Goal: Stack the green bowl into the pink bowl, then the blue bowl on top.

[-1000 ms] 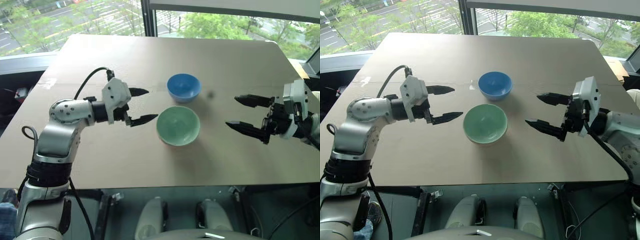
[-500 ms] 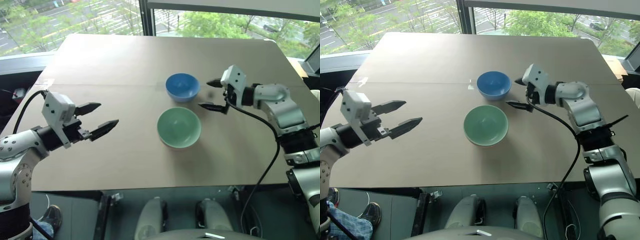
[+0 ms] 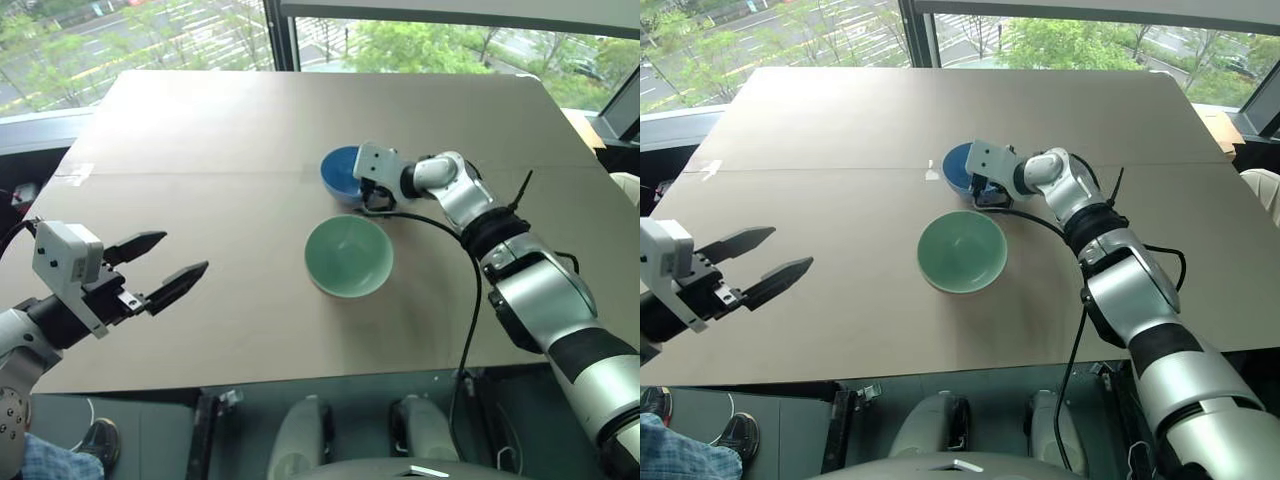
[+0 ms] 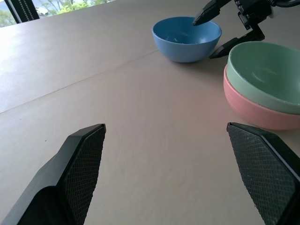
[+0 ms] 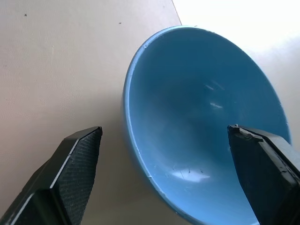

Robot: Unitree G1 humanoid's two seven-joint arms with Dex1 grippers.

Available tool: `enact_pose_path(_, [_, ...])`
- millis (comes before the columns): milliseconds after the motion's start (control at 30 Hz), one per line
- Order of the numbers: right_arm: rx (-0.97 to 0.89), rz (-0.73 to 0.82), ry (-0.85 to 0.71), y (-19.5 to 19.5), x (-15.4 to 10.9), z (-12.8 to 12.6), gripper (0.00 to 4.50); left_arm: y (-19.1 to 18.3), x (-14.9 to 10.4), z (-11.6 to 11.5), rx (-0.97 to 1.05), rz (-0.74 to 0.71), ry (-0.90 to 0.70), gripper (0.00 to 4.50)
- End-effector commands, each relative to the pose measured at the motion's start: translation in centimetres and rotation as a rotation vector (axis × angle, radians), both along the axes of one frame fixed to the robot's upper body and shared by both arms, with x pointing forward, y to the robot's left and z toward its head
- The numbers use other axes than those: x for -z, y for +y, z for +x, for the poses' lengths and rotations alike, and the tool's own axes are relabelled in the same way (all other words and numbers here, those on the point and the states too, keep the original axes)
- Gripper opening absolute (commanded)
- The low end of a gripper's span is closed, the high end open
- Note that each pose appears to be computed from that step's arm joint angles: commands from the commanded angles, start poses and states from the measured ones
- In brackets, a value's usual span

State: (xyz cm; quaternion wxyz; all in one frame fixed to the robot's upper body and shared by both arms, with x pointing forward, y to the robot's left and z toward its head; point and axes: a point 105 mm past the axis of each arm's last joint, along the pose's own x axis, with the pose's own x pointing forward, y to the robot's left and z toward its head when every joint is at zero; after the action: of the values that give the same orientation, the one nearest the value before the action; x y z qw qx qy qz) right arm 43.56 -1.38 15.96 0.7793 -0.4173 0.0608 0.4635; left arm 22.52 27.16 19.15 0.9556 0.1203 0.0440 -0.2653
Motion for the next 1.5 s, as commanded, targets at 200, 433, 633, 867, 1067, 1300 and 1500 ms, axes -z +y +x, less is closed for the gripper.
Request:
enact_pose_path(200, [-0.043, -0.111, -0.098, 2.0, -0.2, 0.2, 3.38, -0.5, -1.0, 0.0, 0.027, 0.044, -0.055, 4.5])
enact_pose_path(433, [-0.06, -0.102, -0.103, 2.0, -0.6, 0.1, 0.53, -0.9, -0.9, 0.2, 0.047, 0.036, -0.053, 4.5])
enact_pose_path(633, [-0.042, -0.096, -0.097, 1.1, -0.4, 0.3, 0.09, -1.1, -0.6, 0.7, 0.065, 0.034, -0.047, 4.5])
enact_pose_path(867, [-0.131, 0.09, -0.137, 0.8, -6.5, -0.6, 0.09, -1.7, -0.2, 1.6, 0.11, 0.036, -0.037, 4.5])
enact_pose_path(1067, [-0.383, 0.072, -0.034, -0.5, -8.8, -8.1, 0.09, -2.5, 0.3, 2.8, 0.173, 0.043, -0.02, 4.5])
enact_pose_path(1300, [-0.488, -0.015, 0.106, -1.6, -6.5, -16.0, 0.09, -3.3, 0.2, 5.6, 0.275, 0.081, -0.024, 4.5])
enact_pose_path(1500, [-0.463, -0.004, 0.153, -1.1, -5.8, -17.9, 0.09, -4.2, 0.1, 7.1, 0.353, 0.104, -0.026, 4.5])
